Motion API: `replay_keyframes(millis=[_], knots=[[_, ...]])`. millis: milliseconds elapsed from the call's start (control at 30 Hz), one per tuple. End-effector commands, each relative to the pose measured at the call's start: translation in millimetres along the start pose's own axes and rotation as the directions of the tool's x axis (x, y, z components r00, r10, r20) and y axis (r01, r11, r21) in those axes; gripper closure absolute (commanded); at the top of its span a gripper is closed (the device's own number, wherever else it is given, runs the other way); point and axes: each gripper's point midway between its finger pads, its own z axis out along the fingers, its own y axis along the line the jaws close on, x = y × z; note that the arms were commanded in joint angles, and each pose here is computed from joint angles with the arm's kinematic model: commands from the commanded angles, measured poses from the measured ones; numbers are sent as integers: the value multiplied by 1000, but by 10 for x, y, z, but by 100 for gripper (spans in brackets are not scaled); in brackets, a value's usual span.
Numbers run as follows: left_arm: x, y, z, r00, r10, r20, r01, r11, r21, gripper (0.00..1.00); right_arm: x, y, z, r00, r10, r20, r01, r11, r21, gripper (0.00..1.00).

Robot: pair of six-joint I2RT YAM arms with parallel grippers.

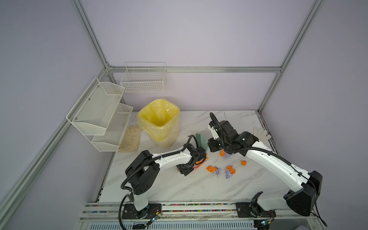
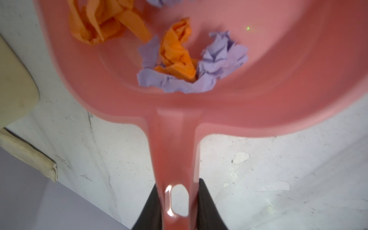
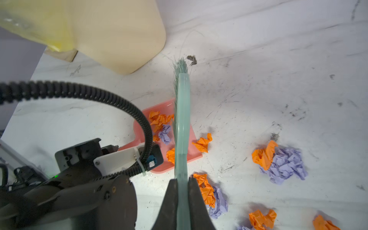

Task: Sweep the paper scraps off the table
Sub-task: 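Sweep scraps into the dustpan with the right-held brush toward the left gripper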

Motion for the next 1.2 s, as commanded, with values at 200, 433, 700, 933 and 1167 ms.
replay_keyframes(millis=[200, 433, 700, 933, 1167], knots=[[-11, -13, -39, 1000, 2, 20, -2, 1000, 21, 100, 358, -627, 320, 990, 33, -139, 10, 954, 300, 100], [-7, 6, -44, 1000, -2, 28, 2, 1000, 11, 100, 469, -516, 426, 980, 8, -200, 39, 973, 229, 100], [-10, 9, -46, 1000, -5, 29, 5, 1000, 10, 100, 423, 21, 371, 983, 14, -184, -26, 998, -64, 100], [-22, 15, -43, 999, -11, 33, 11, 1000, 6, 100, 233, 284, 96, 991, 69, -115, -91, 975, -203, 100], [-71, 21, -99, 997, -31, 66, 30, 999, 16, 100, 122, -85, 10, 992, 112, -54, -111, 994, 13, 100]])
